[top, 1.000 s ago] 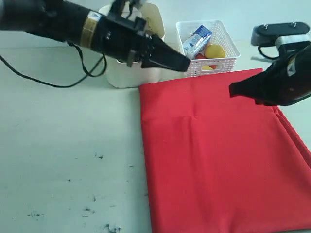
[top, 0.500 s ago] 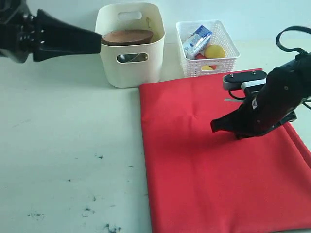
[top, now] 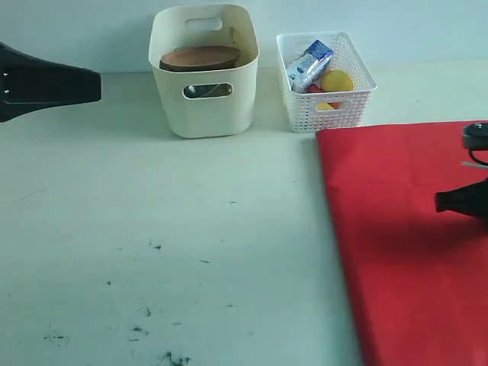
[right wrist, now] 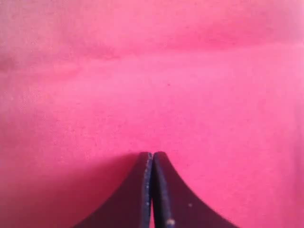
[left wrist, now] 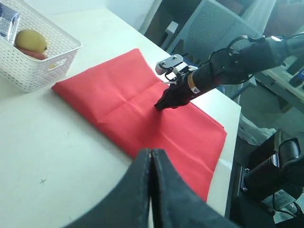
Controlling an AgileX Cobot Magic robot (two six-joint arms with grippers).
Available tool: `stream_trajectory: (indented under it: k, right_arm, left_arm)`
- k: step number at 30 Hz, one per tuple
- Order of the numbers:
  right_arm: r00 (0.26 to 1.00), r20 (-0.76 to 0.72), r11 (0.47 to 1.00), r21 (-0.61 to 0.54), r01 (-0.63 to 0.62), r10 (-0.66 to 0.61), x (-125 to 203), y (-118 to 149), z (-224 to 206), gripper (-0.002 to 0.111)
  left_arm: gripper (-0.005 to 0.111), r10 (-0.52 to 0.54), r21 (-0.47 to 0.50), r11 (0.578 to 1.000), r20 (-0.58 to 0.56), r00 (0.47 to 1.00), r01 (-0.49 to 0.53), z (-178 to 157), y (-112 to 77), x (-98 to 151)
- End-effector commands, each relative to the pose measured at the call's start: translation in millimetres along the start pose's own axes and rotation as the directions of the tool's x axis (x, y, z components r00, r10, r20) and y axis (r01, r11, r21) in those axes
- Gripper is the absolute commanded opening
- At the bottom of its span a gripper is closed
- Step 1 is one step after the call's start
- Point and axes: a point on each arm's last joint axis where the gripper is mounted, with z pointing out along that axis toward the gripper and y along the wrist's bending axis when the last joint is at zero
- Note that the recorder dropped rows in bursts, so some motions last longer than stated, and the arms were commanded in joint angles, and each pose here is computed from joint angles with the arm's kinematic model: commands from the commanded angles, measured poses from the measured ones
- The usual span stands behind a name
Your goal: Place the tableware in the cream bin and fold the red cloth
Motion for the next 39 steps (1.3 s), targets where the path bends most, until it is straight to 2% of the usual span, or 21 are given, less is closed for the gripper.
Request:
stream_trajectory:
  k: [1,4,9,15,21,23,26,29,33,36,39]
  right_arm:
    - [0.997,0.019,0.993,0.092,-0.076,0.074,-6.2,-21.8,-14.1,0.0]
    - [0.98,0.107,0.986,-0.01,-0.166,0.166,-13.9,-19.7,-44.8,0.0]
    - [0.98,0.155,0.975,-0.198,-0.096,0.128,-4.0,0.1,-86.6,0.0]
    - [0.987,0.053,0.948,-0.292,-0.128,0.15,31.8,23.2,-59.8,0.0]
    - [0.998,-0.025,0.963,-0.261,-0.064,0.059,39.4,34.4,-23.0,0.0]
    - [0.995,-0.069,0.968,-0.237,-0.082,0.067,39.5,34.7,-8.8,0.0]
    - [0.979,-0.155,0.971,-0.175,-0.16,0.134,44.7,26.2,12.4,0.0]
    - [0.977,-0.184,0.98,-0.145,-0.135,0.107,48.2,17.5,26.6,0.0]
    - [0.975,-0.176,0.978,-0.136,-0.159,0.134,45.4,9.5,30.8,0.0]
    - [0.957,-0.208,0.973,-0.069,-0.219,0.201,45.3,-3.1,32.9,0.0]
    - [0.949,-0.228,0.974,-0.007,-0.226,0.219,47.6,-15.9,34.1,0.0]
  left_arm:
    - [0.0,0.012,0.0,1.0,-0.002,1.0,-0.012,-1.4,-1.8,0.3]
    - [0.0,0.011,0.001,1.0,0.001,1.0,-0.011,-1.4,-1.8,0.0]
    - [0.0,-0.004,0.003,1.0,0.027,1.0,0.003,-1.2,-1.6,-2.3]
    - [0.0,-0.036,0.007,0.999,0.047,0.998,0.036,-1.3,-1.8,-4.1]
    - [0.0,-0.041,0.007,0.999,0.049,0.998,0.041,-1.3,-1.8,-4.2]
    - [0.0,-0.037,0.006,0.999,0.045,0.998,0.037,-1.3,-1.7,-3.9]
    - [0.0,-0.031,0.005,1.0,0.037,0.999,0.031,-1.3,-1.7,-3.2]
    - [0.0,-0.023,0.003,1.0,0.021,1.0,0.023,-1.2,-1.6,-1.7]
    - [0.0,-0.016,0.002,1.0,0.015,1.0,0.016,-1.2,-1.5,-1.1]
    - [0.0,-0.013,0.002,1.0,0.007,1.0,0.013,-1.2,-1.5,-0.4]
    - [0.0,-0.008,0.0,1.0,-0.007,1.0,0.008,-1.2,-1.3,0.8]
